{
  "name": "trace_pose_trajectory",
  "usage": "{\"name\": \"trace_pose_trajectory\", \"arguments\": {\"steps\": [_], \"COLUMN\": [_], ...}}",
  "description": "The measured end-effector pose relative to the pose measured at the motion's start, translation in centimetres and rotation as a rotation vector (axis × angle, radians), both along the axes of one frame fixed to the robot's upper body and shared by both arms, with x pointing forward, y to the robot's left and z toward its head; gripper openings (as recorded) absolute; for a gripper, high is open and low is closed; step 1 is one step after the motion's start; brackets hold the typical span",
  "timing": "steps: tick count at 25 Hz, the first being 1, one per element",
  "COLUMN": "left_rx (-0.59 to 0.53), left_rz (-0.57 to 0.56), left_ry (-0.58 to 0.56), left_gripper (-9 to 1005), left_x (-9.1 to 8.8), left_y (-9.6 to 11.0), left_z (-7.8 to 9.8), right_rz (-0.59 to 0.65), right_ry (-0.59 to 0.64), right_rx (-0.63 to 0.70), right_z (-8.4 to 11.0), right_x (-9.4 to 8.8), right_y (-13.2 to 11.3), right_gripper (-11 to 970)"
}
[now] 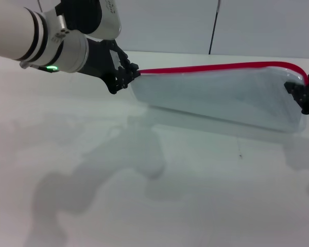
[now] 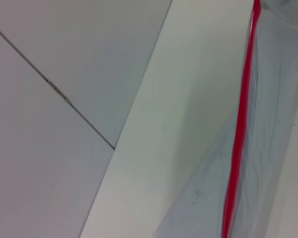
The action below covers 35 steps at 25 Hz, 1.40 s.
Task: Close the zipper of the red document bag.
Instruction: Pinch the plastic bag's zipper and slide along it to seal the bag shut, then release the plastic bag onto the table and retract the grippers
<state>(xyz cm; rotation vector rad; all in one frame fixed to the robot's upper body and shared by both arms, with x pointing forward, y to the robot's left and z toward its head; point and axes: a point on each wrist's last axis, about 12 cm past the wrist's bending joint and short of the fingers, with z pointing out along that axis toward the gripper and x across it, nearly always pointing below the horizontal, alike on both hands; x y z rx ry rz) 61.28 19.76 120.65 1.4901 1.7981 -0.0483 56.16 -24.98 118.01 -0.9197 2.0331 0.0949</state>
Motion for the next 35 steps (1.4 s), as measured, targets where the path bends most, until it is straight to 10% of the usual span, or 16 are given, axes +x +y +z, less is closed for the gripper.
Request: {"name": "trace_pose_trajectory", "arguments": {"steps": [22, 30, 35], "left_rx": [-0.299, -0.553, -0.63], "left_rz": [0.145, 0.151, 0.146], "left_ry": [-0.05, -0.16, -0.219], "left_gripper": [227, 534, 684], "left_x": [0.0, -1.9, -2.8], "left_y": [4.1, 7.5, 8.6], "left_z": [3.0, 4.8, 4.9], "right_rz": [0.0, -0.035, -0.059], "right_ry": [-0.021, -0.101, -0.17], "right_rx": [0.004, 0.073, 0.137], "right_z": [0.9, 2.6, 2.8], "right_x": [0.2, -1.1, -1.2], "right_y": [-0.2, -1.0, -0.7], "right_gripper": [89, 525, 618]}}
